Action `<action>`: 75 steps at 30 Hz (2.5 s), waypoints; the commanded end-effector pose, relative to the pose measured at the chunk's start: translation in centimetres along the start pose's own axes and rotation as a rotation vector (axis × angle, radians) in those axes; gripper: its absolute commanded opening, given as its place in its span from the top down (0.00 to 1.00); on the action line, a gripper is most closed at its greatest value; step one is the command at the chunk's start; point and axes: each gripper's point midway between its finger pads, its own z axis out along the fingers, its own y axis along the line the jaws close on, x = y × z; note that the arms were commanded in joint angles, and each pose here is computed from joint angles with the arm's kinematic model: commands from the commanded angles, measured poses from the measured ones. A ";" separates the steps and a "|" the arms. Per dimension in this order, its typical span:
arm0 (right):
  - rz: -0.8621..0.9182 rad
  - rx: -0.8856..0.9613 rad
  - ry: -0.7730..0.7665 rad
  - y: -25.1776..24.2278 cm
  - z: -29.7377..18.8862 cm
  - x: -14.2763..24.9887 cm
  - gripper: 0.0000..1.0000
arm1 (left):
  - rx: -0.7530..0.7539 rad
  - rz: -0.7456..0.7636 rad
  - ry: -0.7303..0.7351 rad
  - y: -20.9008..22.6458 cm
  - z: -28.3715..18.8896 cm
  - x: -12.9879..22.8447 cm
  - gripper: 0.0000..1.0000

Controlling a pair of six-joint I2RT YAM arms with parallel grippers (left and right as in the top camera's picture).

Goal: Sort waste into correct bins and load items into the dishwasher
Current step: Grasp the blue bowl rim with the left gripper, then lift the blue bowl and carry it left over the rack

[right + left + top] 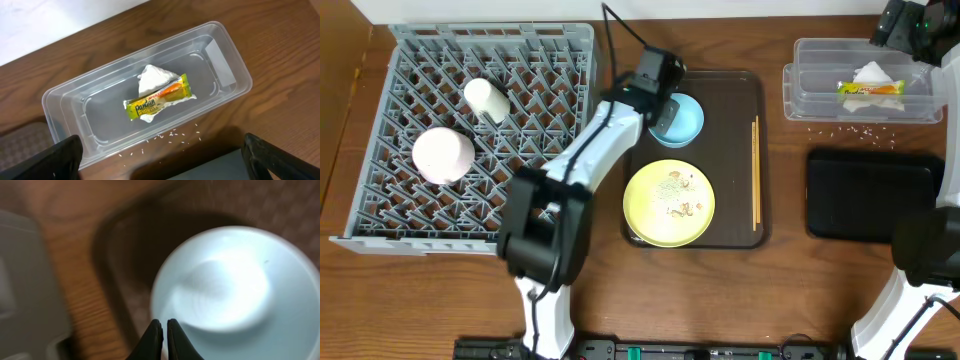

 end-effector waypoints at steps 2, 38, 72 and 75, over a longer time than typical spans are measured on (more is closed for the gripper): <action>-0.012 0.003 0.004 0.1 0.1 0.2 0.01 | 0.013 -0.076 -0.087 0.6 -3.9 -2.3 0.90; -0.012 0.003 0.004 0.1 0.1 0.2 0.01 | 0.217 0.109 0.092 -11.1 6.7 3.8 0.46; -0.012 0.003 0.004 0.1 0.1 0.2 0.01 | 0.507 -0.896 -0.319 14.9 -11.5 -3.9 0.92; -0.012 0.003 0.004 0.1 0.1 0.2 0.01 | 0.616 -1.033 -0.297 18.0 -12.1 -1.4 0.92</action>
